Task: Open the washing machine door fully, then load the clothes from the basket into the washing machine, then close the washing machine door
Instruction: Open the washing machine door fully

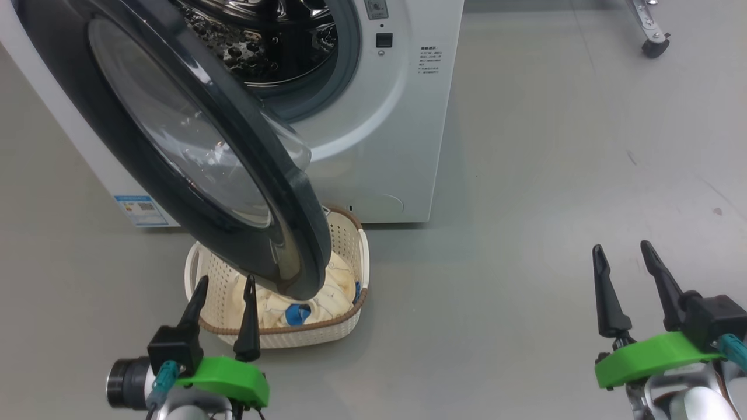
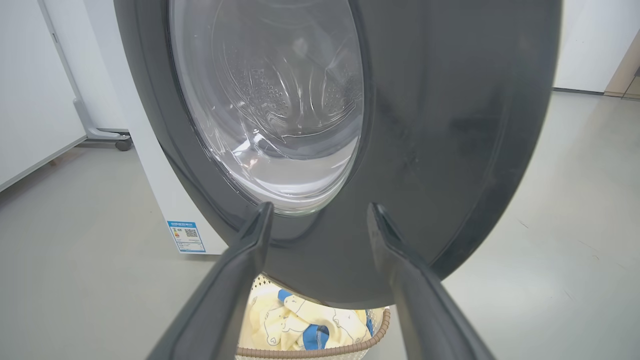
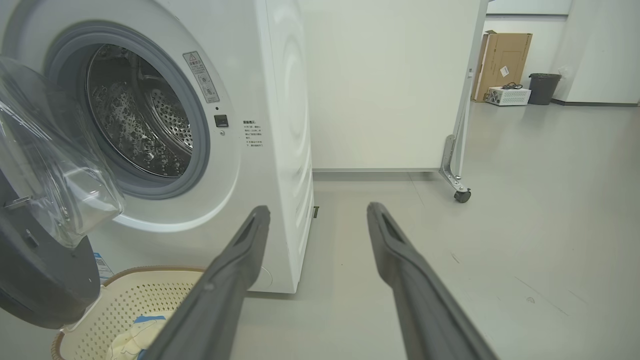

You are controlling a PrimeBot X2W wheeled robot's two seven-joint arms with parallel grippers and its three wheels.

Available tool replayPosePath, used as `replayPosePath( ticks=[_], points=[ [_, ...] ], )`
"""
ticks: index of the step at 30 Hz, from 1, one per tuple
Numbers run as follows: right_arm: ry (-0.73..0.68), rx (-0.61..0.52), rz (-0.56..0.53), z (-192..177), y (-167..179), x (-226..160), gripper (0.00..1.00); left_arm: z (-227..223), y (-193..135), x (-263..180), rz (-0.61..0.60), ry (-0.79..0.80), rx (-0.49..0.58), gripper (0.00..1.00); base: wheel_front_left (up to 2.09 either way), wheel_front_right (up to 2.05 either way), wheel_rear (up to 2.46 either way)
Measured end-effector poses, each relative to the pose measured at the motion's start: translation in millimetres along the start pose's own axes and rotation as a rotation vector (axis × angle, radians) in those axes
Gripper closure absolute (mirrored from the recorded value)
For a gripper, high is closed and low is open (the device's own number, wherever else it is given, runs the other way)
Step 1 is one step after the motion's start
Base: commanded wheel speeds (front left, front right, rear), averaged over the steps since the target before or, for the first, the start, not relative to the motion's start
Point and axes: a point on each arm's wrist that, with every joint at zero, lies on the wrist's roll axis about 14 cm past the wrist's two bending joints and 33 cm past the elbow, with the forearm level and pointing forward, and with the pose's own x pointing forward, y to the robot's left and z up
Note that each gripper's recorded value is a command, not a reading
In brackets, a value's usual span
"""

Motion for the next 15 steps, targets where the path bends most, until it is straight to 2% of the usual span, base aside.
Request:
replayPosePath(
  ticks=[14, 15],
  points=[
    [0.003, 0.001, 0.003, -1.1, 1.0, 1.5, 0.00, -2.1, 1.9, 0.1, 0.006, 0.006, -0.003, 0.00, 0.00, 0.00, 0.00],
    [0.003, 0.001, 0.003, -1.1, 1.1, 1.4, 0.00, -2.1, 1.9, 0.1, 0.006, 0.006, -0.003, 0.08, 0.00, 0.00, 0.00]
  ],
)
